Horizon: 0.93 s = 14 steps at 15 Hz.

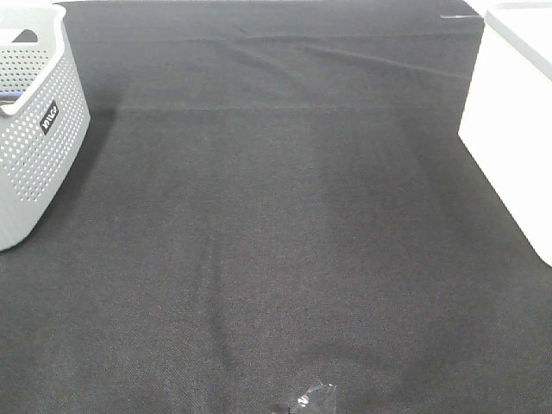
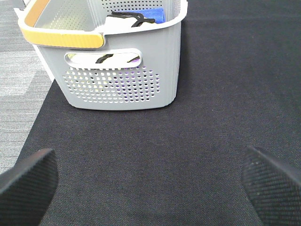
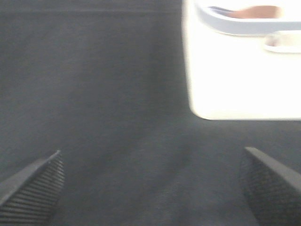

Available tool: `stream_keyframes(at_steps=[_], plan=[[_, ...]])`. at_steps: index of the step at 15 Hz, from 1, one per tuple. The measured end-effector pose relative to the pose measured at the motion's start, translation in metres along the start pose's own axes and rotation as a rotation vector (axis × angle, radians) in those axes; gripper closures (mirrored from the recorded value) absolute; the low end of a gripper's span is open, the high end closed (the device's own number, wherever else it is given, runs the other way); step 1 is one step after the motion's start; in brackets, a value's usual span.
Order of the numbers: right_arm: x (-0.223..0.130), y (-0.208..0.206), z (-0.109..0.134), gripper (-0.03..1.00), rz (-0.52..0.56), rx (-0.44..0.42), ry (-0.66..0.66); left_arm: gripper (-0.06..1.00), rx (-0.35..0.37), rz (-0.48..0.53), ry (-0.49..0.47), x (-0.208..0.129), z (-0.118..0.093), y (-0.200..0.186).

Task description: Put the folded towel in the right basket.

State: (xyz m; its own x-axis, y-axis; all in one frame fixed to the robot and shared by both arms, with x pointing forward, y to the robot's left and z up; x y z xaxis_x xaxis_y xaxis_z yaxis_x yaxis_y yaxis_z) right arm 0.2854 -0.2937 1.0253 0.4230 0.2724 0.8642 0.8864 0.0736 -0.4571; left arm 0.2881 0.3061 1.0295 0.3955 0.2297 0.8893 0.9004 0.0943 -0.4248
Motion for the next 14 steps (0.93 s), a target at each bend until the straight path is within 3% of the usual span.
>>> stream_keyframes(at_steps=[3,14], plan=[[-0.0015,-0.0001,-0.0060,0.00,0.027,-0.114,0.073,-0.05,0.000,0.000,0.000,0.0000,0.0000,0.0000],[-0.0016,-0.0001,-0.0063,0.00,0.028,-0.119,0.077,-0.05,0.005,-0.001,0.003,0.0001,0.0008,0.0000]])
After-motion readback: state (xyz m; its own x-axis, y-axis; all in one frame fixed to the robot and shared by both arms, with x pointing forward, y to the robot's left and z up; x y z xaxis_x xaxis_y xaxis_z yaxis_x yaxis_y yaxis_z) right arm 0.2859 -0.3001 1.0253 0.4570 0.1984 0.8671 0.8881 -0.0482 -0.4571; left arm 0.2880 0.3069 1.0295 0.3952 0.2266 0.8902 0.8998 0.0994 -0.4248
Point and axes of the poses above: a point on each arm's last joint axis where the gripper is mounted, y pointing out along that axis toward the gripper, z along the wrist's bending axis when the last joint is at zero, x = y × z, the point moved 6 cm from there along y, pointing out along that axis toward the gripper, and after that the axes turned 13 degrees about -y, right-handed, at the moved point
